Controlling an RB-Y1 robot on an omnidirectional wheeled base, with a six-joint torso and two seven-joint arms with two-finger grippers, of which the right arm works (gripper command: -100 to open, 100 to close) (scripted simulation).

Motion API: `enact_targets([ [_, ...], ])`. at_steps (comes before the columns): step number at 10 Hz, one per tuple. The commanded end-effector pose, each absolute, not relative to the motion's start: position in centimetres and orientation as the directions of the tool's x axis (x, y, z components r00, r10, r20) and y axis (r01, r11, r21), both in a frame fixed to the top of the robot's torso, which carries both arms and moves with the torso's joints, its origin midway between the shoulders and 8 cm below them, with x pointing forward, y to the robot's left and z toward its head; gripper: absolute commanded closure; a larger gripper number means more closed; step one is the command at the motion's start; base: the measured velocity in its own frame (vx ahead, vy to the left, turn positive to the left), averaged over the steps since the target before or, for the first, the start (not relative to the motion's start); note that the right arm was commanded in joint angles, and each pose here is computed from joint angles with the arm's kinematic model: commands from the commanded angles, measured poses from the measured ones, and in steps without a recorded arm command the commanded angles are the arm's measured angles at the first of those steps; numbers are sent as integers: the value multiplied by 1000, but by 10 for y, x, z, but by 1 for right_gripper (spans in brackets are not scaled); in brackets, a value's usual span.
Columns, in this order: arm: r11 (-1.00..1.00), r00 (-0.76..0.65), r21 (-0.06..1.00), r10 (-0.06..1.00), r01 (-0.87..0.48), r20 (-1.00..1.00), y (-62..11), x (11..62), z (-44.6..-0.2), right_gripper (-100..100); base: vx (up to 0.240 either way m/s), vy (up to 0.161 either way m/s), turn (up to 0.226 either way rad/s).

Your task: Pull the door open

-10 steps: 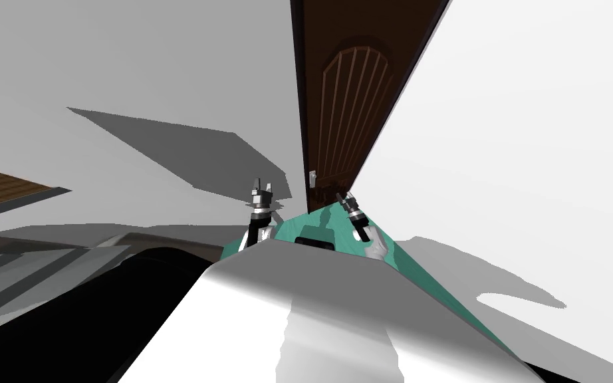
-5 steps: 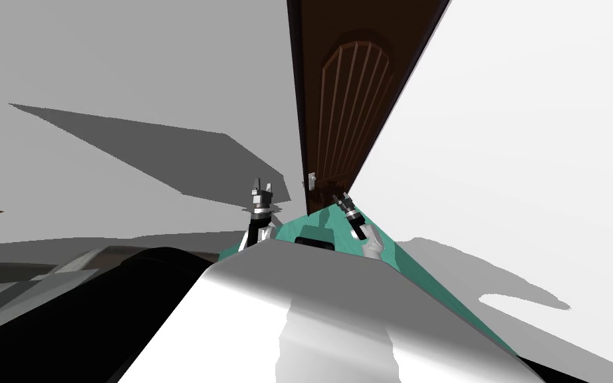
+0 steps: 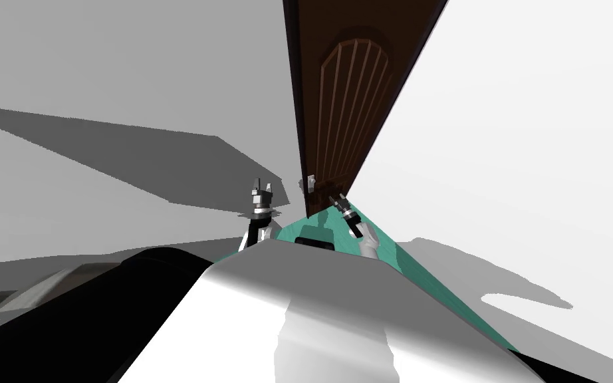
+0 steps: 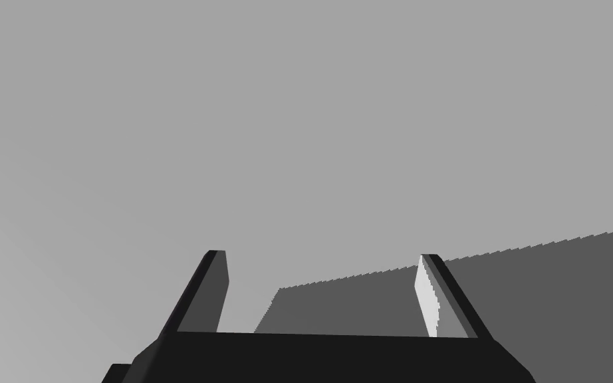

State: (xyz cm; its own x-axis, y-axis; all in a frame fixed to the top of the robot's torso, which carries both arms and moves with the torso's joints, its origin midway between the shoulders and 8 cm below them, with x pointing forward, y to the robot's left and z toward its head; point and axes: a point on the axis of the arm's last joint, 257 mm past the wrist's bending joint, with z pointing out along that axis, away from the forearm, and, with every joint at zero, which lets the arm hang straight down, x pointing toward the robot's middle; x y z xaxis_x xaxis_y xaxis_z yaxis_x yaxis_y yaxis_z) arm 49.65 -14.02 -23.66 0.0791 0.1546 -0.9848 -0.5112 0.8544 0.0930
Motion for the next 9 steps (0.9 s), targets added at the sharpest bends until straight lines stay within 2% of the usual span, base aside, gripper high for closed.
enact_targets([
  [1, 850, 70, 76, 131, -522, -989, -134, 498, -244, -100, 107, 66, -33],
  [9, 803, 15, 11, 25, -596, -1000, -84, 502, -285, -100, 114, 63, -64],
])
